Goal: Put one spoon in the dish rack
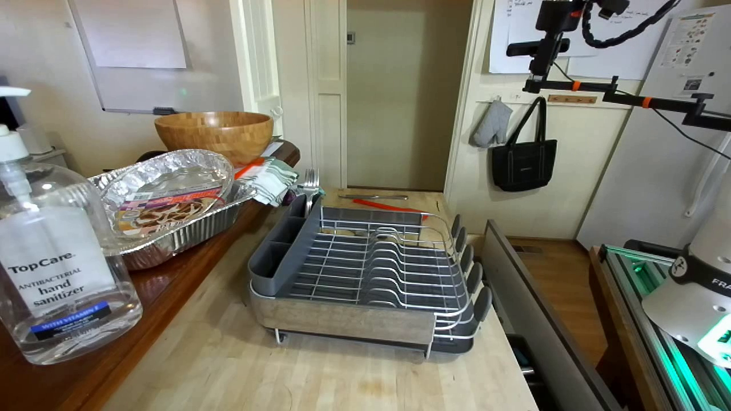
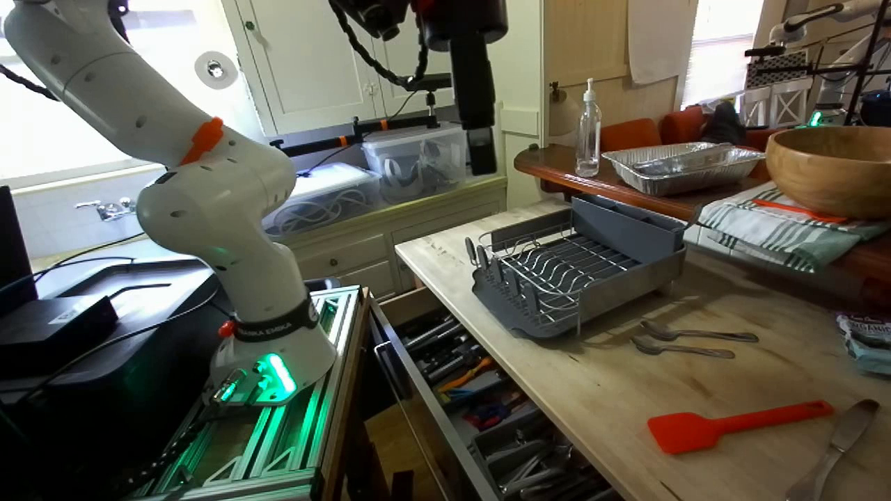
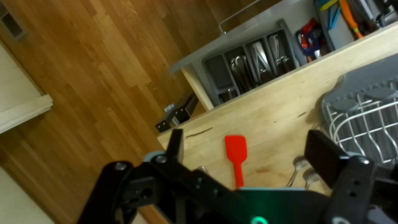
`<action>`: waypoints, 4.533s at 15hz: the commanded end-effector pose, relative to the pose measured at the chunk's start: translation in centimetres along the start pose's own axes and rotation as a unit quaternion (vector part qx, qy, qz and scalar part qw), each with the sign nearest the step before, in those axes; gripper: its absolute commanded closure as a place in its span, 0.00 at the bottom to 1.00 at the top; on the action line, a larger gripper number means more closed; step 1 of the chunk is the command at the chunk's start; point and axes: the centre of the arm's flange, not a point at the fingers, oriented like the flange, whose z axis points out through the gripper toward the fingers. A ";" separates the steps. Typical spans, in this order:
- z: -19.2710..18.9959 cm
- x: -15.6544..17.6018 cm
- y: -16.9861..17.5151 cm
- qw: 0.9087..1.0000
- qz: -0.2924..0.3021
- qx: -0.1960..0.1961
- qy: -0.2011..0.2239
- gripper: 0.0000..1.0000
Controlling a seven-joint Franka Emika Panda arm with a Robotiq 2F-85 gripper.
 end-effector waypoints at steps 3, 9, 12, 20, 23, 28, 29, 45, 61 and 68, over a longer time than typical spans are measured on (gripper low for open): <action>1.5 2.3 1.3 1.000 0.011 0.005 0.025 0.00; 2.5 3.6 1.7 1.000 0.013 0.008 0.019 0.00; 2.7 5.2 1.9 0.997 0.036 0.006 0.074 0.00; 7.4 13.4 3.0 0.962 0.127 0.052 0.236 0.00; 9.6 15.5 1.9 0.947 0.169 0.121 0.244 0.00; 9.0 15.0 -0.9 0.949 0.167 0.130 0.234 0.00; 8.9 15.1 -0.9 0.948 0.168 0.131 0.235 0.00; 10.6 18.9 -6.1 0.964 0.038 0.181 0.190 0.00; 16.4 23.7 -9.0 0.988 -0.003 0.135 0.075 0.00; 17.8 26.7 -9.9 0.977 0.133 0.157 0.058 0.00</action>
